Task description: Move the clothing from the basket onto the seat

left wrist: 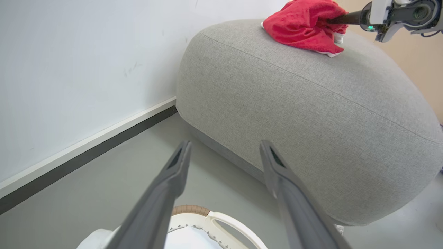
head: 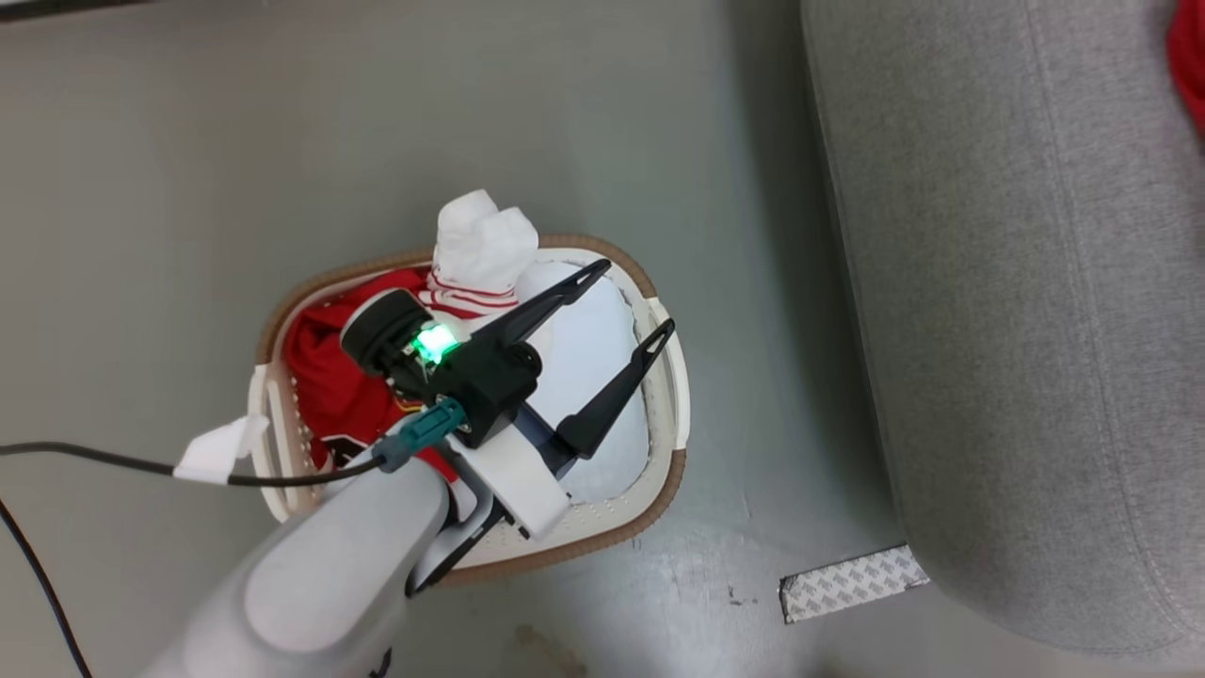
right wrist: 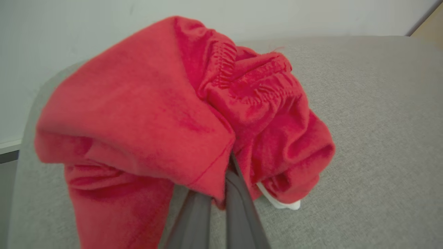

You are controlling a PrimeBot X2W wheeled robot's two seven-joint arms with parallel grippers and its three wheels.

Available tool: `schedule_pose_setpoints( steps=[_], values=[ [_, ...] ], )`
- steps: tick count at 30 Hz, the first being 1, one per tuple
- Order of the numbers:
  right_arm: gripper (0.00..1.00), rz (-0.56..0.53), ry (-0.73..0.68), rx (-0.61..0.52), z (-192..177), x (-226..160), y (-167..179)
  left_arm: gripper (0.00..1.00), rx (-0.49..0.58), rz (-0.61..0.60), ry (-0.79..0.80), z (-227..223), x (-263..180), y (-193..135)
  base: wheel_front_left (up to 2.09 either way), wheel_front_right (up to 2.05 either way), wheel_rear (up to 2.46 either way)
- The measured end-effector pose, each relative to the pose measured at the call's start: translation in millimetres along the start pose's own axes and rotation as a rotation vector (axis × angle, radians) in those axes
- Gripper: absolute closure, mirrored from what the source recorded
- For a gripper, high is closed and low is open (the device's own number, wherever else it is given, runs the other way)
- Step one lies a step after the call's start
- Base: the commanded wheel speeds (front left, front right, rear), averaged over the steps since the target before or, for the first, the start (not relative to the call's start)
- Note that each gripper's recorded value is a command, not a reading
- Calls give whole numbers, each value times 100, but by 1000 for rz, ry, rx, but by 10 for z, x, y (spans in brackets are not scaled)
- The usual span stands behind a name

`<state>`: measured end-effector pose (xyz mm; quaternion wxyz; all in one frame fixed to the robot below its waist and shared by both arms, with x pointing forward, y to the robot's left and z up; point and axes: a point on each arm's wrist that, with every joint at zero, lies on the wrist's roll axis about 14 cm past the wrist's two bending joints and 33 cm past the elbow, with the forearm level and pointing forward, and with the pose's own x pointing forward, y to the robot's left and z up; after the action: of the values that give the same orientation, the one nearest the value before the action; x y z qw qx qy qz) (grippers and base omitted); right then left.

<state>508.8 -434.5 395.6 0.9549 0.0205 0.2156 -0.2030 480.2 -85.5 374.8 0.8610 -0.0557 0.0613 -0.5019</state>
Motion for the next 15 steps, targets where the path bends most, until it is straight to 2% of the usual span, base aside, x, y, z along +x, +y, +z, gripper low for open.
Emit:
schedule_pose_setpoints(
  steps=[1,2,3,11,15],
  values=[
    [89,3,7,-6,7,-14,3,0,1,1,0,16,-7,-9,0,0,0],
    [61,5,6,-10,30,-30,1,0,4,3,-1,37,-13,-16,0,0,0],
    [2,8,9,-14,51,-47,0,0,6,5,-3,62,-16,-25,0,0,0],
    [0,45,83,-117,102,-359,-46,0,9,24,-20,318,-94,-187,0,0,0],
    [0,65,49,-170,322,-604,-135,0,11,48,-35,510,-177,-307,0,0,0]
  ],
)
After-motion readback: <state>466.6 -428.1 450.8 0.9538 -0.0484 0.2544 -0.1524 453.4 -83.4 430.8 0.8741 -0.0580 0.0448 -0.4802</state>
